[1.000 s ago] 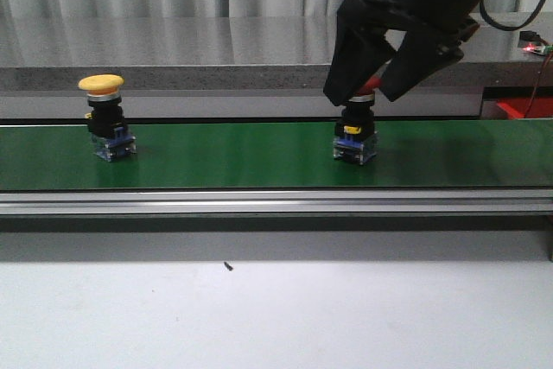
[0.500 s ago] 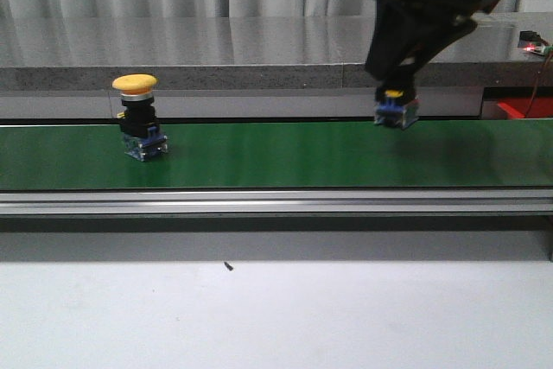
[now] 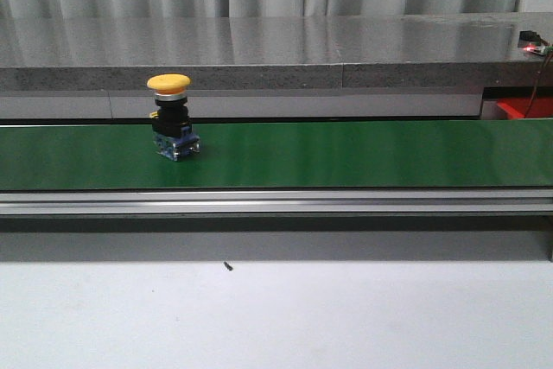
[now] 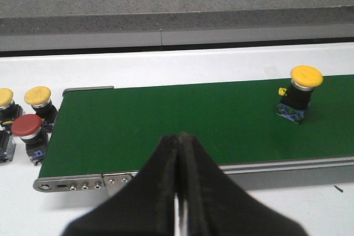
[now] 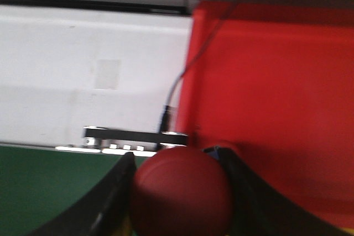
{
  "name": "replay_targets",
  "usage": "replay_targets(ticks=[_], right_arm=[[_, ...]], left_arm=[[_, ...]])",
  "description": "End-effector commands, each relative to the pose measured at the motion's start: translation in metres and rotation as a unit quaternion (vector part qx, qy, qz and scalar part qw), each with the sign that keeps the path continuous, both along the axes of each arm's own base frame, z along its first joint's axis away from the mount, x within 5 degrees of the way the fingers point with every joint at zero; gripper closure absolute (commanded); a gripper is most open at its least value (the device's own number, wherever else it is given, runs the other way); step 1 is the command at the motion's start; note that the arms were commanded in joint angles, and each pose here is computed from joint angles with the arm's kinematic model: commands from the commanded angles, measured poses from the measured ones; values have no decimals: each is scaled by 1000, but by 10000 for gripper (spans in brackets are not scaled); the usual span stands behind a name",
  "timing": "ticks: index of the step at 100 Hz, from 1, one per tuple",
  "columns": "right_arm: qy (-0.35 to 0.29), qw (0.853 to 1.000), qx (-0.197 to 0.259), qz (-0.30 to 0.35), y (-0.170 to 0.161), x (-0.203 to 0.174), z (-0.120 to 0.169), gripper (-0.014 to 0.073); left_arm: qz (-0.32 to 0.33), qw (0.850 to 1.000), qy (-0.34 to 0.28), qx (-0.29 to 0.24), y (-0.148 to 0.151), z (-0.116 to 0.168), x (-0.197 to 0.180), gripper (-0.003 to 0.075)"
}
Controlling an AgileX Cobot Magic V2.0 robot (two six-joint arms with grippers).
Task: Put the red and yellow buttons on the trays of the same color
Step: 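Lift the red button and drop it into the red tray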
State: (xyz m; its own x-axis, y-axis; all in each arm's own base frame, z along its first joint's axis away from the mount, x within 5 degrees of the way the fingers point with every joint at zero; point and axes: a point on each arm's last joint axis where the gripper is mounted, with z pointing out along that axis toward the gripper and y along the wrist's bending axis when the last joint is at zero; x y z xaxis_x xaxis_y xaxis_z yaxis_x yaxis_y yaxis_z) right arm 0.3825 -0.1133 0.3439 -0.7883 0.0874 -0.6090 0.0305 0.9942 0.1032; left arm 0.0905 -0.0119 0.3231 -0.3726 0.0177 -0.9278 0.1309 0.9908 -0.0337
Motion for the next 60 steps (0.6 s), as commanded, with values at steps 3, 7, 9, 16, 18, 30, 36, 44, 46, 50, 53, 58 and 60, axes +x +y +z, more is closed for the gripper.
replay_targets(ticks=[3,7,9,16,18,30,36,44,46,50,53,58,60], right_arm=[[-37,998,4,-47,-32,-6,12,373],[-31,998,6,-60,-43,-6,5,373],[-27,997,7,-66,-49,-5,1,373],[-21,996,15,-83,-63,-1,-13,373],[-19,996,18,-85,-65,1,-18,373],[-18,995,21,-98,-75,13,-40,373],[-14,994,22,-102,-78,18,-51,373],[-15,994,27,-105,-79,25,-61,373],[-13,994,30,-105,-79,27,-64,373],[-12,994,32,-104,-80,30,-69,373],[-11,994,32,-103,-79,31,-72,373],[-10,994,31,-105,-81,33,-77,373],[-11,994,31,-106,-81,33,-77,373]], left_arm=[[6,999,-48,-12,0,14,2,740],[6,999,-48,-12,0,14,2,740],[6,999,-48,-12,0,14,2,740],[6,999,-48,-12,0,14,2,740],[6,999,-48,-12,0,14,2,740],[6,999,-48,-12,0,14,2,740],[6,999,-48,-12,0,14,2,740],[6,999,-48,-12,0,14,2,740],[6,999,-48,-12,0,14,2,740],[6,999,-48,-12,0,14,2,740],[6,999,-48,-12,0,14,2,740],[6,999,-48,-12,0,14,2,740],[6,999,-48,-12,0,14,2,740]])
